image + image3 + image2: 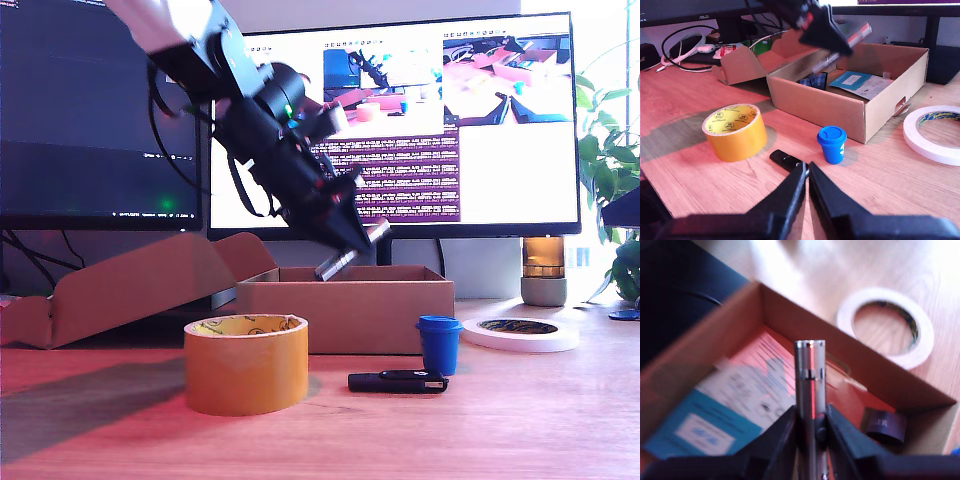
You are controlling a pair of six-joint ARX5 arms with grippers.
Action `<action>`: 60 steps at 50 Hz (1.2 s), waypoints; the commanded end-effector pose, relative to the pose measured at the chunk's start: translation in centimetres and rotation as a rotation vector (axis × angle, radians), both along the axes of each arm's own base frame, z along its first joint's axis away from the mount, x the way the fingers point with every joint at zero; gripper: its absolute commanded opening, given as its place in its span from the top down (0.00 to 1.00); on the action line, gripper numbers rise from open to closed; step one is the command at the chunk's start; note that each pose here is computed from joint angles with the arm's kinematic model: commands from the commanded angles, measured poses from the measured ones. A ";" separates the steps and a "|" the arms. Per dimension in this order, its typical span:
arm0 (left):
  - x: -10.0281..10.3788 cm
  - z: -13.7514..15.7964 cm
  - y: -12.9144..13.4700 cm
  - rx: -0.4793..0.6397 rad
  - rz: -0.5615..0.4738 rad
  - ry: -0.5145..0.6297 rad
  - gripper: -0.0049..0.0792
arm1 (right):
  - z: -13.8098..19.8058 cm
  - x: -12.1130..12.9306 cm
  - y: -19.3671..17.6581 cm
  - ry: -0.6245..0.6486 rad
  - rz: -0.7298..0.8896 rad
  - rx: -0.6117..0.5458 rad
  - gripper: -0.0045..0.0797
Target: Pick up the laser pointer and place it inside the cardboard box
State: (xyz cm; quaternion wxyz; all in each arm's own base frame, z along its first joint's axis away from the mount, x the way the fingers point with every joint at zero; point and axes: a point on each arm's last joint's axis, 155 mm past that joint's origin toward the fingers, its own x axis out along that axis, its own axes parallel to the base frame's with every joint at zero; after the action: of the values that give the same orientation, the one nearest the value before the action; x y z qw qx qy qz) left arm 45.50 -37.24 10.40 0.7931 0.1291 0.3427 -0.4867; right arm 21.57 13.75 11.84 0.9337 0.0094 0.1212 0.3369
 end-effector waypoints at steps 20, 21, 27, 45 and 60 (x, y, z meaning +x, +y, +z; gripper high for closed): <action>0.3 -0.9 -1.1 -0.006 -0.009 -0.019 0.97 | -1.9 0.7 -1.5 0.051 -0.091 -0.041 0.96; 0.3 -1.0 -1.1 -0.006 -0.009 -0.018 0.97 | -1.9 0.7 -1.5 0.051 -0.091 -0.041 0.96; 0.2 -1.1 -1.1 -0.003 -0.010 -0.013 0.95 | -1.9 0.7 -1.5 0.051 -0.091 -0.041 0.96; 0.3 -0.7 -1.5 -0.012 -0.015 -0.030 0.72 | -1.9 0.9 -1.8 0.049 -0.109 -0.046 0.96; 0.4 -0.6 -1.5 -0.017 -0.015 -0.037 0.75 | -1.9 0.9 -1.9 0.048 -0.116 -0.048 0.96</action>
State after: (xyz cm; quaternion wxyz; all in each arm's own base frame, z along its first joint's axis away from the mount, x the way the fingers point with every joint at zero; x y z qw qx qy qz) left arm 45.82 -38.45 10.74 0.7990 0.1334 0.3191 -0.4919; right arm 22.58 11.82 10.48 0.9495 0.0023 0.1462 0.2775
